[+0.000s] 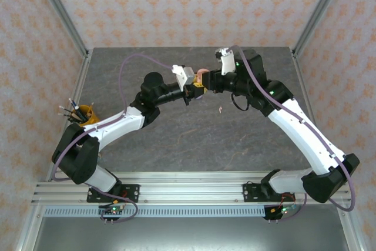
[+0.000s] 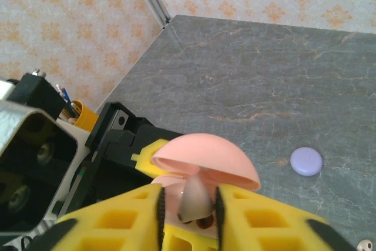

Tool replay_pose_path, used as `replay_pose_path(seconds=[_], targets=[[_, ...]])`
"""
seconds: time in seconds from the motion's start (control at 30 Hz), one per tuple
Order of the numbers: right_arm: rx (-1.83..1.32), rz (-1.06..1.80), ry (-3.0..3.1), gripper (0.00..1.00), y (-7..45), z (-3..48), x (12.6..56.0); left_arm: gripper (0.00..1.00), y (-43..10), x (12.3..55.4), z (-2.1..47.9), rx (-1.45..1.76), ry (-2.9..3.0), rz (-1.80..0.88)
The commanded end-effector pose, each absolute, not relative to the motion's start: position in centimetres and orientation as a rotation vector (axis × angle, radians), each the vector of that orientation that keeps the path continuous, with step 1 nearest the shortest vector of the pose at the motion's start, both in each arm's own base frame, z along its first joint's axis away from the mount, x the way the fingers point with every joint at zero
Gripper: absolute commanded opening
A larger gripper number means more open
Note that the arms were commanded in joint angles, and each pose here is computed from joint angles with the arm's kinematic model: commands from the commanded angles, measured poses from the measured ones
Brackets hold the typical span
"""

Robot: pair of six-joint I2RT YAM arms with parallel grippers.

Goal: Insert the wireless bluetooth earbuds into the charging case

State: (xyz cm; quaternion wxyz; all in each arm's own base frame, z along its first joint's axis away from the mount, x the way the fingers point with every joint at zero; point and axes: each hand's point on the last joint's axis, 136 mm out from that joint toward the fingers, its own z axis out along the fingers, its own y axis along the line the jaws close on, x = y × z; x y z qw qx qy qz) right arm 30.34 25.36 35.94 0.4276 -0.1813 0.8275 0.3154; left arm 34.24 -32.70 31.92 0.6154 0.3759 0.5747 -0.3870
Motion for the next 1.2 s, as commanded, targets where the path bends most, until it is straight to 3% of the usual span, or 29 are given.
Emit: replay_pose_path(seconds=[0.0, 0.27, 0.97, 1.17], targets=[[-0.460, 0.828, 2.041, 0.36, 25.1, 36.8, 29.6, 0.00, -32.4, 33.8, 35.7, 0.855, 1.213, -0.867], [-0.399, 0.861, 1.994, 0.47, 25.0, 38.4, 30.4, 0.00, -32.4, 33.8, 35.5, 0.856, 1.218, -0.868], [-0.546, 1.170, 1.971, 0.46, 29.5, 40.2, 29.3, 0.00, -32.4, 34.0, 35.2, 0.847, 1.225, -0.865], [-0.510, 1.084, 1.947, 0.46, 28.0, 41.0, 29.3, 0.00, -32.4, 34.2, 35.1, 0.841, 1.229, -0.862]])
